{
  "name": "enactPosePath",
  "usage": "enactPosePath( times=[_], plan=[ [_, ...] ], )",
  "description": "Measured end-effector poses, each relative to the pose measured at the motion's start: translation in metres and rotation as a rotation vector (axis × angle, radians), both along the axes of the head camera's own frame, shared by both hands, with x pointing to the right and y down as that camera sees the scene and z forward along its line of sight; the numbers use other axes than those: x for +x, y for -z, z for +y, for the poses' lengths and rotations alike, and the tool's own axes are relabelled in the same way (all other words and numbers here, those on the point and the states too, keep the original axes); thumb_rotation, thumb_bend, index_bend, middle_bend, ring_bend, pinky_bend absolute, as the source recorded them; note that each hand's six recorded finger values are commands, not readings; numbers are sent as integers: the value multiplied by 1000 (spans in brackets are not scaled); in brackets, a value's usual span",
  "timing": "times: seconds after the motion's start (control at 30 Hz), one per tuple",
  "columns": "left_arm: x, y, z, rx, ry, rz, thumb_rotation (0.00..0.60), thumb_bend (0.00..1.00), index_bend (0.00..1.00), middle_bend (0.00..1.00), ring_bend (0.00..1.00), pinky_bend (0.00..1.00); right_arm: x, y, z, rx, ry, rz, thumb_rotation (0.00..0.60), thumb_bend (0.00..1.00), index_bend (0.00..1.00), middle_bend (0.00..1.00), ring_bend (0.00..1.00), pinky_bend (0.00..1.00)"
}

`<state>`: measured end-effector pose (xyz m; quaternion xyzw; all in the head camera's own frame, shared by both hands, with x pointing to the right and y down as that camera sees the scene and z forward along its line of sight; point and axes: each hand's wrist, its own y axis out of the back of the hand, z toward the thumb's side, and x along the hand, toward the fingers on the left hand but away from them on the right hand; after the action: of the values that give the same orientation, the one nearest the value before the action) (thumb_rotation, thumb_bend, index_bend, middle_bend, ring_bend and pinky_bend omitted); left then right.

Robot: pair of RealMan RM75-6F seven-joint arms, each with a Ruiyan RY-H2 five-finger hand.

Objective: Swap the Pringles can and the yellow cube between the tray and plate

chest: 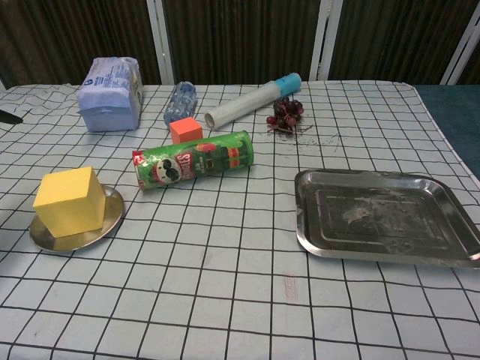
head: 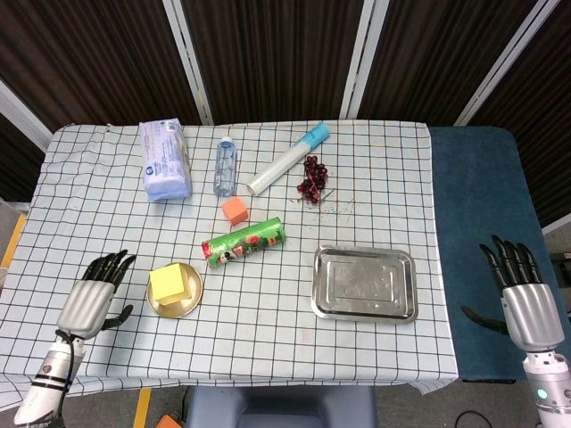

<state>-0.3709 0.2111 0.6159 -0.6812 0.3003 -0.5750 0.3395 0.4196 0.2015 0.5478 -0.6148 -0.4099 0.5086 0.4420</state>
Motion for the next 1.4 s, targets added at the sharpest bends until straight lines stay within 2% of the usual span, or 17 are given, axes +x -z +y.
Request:
enactPosePath(
  times=[0.43, 0.83, 1.13, 1.23, 1.4],
  plan=[
    [37, -44, -4, -150, -11, 28, 600, 321, 0, 0, 0, 86, -4, 4, 5, 5, 35, -40, 600, 52, 0, 0, 0, 0],
    [33, -64, -19, -126, 2, 0, 600, 320, 0, 0, 0, 81, -5, 4, 8, -7, 50, -55, 600, 52, 16, 0, 0, 0],
    [23, -75, -20, -153, 27, -23, 600, 320, 0, 0, 0, 76, -7, 1, 9, -24, 64, -49, 600, 52, 28, 0, 0, 0],
    [23, -77, -21, -148, 25, -21, 600, 320, 5, 54, 32, 81, -7, 0, 9, -29, 66, -46, 600, 53, 34, 0, 0, 0],
    [25, -81, -22, -115, 7, -27, 600, 339, 148, 258, 235, 199, -8, -1, 10, -39, 71, -46, 600, 52, 41, 0, 0, 0]
  ],
)
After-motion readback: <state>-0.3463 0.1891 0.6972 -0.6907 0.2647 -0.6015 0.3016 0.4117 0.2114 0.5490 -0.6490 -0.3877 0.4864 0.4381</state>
